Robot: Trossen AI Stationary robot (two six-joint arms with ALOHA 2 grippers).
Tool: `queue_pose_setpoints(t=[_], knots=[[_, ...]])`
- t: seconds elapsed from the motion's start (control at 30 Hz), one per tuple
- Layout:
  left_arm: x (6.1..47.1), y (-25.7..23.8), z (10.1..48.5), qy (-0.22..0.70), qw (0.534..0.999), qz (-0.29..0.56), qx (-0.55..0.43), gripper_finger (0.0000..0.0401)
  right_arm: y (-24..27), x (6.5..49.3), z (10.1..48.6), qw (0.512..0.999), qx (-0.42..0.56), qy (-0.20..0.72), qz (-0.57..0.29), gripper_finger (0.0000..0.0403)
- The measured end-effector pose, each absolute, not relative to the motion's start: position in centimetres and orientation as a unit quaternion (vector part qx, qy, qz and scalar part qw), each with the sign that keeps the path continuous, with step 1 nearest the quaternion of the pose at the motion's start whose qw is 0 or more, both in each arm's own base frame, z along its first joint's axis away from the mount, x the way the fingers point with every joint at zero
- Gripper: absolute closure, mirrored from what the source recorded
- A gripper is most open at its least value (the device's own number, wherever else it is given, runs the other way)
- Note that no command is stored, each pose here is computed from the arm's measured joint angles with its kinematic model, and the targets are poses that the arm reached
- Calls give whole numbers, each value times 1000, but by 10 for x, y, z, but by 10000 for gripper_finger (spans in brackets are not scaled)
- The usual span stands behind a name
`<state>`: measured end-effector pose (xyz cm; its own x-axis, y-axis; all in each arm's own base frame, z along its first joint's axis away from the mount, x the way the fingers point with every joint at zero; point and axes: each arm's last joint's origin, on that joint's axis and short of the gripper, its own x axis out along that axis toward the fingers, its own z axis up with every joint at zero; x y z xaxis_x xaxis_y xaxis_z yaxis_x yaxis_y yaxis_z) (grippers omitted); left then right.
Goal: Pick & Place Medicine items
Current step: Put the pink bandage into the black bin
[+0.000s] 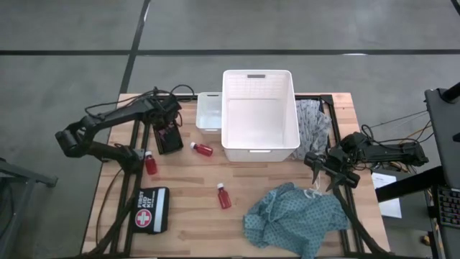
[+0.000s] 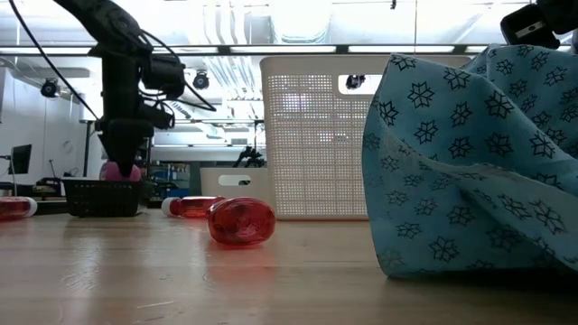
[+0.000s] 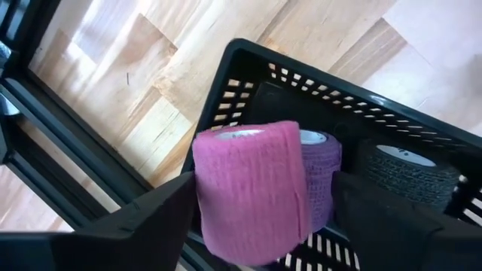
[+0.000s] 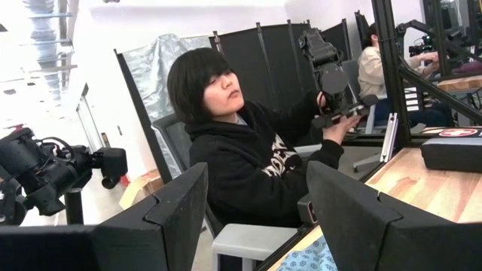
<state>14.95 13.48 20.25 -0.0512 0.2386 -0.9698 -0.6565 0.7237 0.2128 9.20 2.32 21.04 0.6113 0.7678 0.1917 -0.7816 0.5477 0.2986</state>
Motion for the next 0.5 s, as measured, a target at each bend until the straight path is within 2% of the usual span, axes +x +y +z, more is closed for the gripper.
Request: queue_pose_setpoints(t=[0.5], knots=[[152, 137, 218, 642, 670, 336, -158, 78, 23, 92, 210, 880, 179, -19, 440, 179]])
